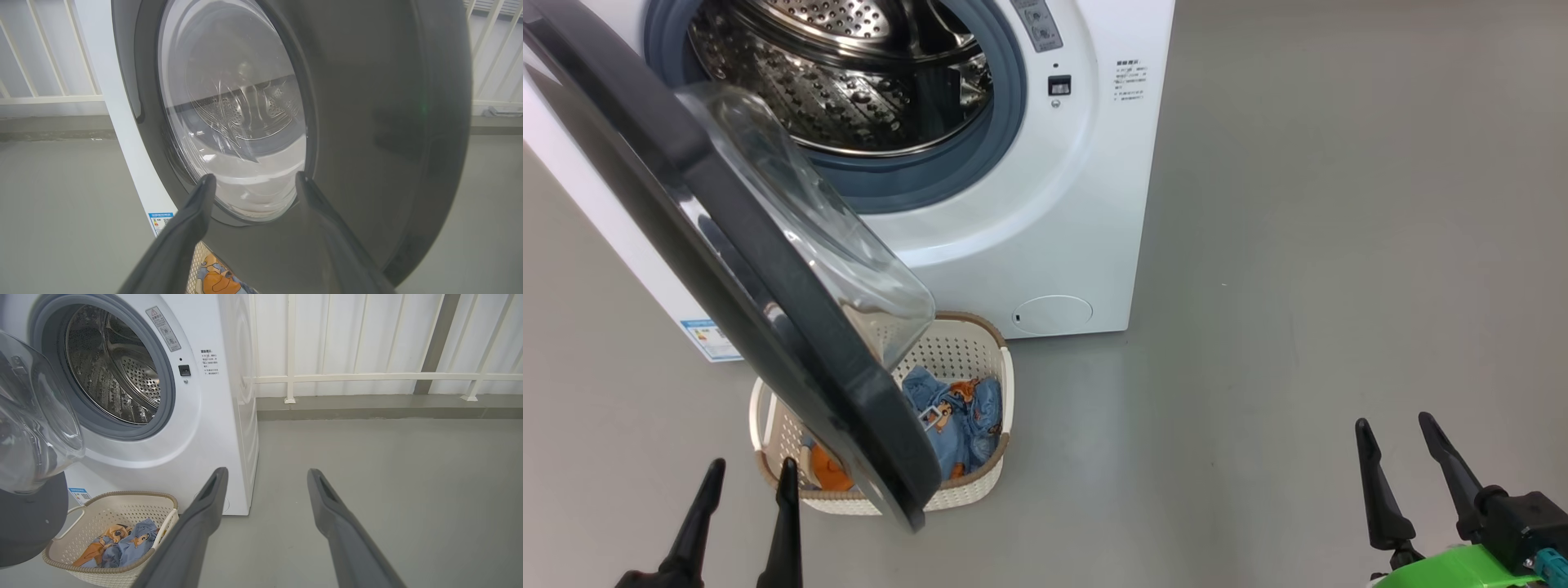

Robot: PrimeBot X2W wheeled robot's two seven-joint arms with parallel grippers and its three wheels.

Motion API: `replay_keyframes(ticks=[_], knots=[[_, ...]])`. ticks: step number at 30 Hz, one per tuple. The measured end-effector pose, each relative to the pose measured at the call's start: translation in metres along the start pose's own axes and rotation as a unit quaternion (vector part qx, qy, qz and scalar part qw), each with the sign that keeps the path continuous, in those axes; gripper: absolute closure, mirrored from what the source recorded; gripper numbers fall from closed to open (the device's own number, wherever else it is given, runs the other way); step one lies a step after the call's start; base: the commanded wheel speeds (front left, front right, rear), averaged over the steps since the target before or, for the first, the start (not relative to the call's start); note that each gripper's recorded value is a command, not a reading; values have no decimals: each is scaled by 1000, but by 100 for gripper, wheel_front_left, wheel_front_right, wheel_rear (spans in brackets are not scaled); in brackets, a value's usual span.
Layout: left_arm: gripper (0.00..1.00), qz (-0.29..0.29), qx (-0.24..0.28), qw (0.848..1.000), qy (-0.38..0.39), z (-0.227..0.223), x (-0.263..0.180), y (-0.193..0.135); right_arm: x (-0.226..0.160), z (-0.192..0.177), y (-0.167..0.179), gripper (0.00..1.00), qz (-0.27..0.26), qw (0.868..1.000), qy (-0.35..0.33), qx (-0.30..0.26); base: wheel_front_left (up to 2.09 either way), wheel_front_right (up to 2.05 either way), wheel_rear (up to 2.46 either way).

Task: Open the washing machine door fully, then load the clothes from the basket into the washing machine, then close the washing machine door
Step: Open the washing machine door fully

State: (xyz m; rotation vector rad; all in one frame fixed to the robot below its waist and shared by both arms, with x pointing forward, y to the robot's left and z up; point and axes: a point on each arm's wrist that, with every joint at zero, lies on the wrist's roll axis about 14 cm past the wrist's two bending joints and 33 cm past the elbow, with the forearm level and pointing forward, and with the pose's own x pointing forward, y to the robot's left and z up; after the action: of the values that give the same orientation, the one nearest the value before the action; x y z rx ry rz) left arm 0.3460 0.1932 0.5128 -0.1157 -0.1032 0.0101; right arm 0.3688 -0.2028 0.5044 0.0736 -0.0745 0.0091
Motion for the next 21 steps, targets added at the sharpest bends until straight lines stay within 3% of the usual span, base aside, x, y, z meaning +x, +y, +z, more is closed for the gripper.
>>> replay_keyframes(ticks=[21], knots=[[0, 0, -5, 1000, 4, -3, 1, 0, 2, -3, 2, 0, 1, 1000, 4, 1, 0, 0, 0]])
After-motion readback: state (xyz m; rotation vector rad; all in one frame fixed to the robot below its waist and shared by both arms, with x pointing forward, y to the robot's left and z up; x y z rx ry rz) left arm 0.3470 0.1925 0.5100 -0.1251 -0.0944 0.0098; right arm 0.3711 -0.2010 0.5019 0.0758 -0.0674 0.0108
